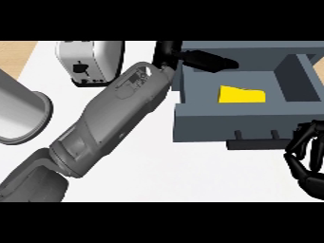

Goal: Pick up the cup, place it into the drawer and close the drawer

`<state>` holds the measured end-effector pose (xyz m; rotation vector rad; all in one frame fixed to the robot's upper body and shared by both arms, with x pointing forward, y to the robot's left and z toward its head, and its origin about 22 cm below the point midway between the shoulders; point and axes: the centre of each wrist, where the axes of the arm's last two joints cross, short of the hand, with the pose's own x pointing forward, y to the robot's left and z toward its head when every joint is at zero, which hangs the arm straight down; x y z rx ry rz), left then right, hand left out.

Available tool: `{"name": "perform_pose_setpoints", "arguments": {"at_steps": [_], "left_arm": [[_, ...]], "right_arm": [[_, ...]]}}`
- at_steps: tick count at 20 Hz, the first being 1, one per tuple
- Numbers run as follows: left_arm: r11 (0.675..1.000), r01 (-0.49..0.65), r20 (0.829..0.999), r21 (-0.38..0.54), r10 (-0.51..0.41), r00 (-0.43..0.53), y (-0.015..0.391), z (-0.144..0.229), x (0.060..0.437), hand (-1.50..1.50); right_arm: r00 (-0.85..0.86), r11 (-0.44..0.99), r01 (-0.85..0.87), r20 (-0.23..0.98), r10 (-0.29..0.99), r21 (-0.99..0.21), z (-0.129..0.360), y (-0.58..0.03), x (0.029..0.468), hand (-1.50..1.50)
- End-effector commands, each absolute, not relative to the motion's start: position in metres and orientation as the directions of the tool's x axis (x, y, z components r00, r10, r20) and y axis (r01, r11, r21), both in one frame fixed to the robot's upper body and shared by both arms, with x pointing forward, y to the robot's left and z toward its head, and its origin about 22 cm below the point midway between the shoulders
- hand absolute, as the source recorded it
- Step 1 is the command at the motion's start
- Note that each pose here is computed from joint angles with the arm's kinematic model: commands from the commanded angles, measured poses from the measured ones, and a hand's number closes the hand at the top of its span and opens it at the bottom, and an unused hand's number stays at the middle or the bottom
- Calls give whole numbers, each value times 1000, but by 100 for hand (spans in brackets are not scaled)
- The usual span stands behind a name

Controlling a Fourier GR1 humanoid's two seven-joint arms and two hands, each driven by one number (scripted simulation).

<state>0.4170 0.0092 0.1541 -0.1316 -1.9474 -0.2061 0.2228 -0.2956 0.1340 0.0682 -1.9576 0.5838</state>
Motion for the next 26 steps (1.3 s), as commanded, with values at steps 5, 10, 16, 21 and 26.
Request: {"name": "perform_pose_setpoints", "arguments": {"at_steps": [5,10,16,21,26], "left_arm": [[987,162,931,7,53,-361,72,160,417,-150],[990,141,933,0,51,-355,104,156,412,-150],[994,109,934,-20,57,-353,166,144,394,-150],[991,122,941,-48,85,-326,189,137,381,-150],[994,100,943,-34,65,-327,213,113,357,-150]], "right_arm": [[-413,813,-239,813,411,-532,134,-277,210,150],[-413,786,-187,773,481,-589,116,-243,229,150],[-426,655,-164,652,628,-737,106,-239,260,150],[-424,445,-177,476,770,-878,74,-229,281,150],[-442,323,-149,355,824,-935,45,-209,309,150]]}}
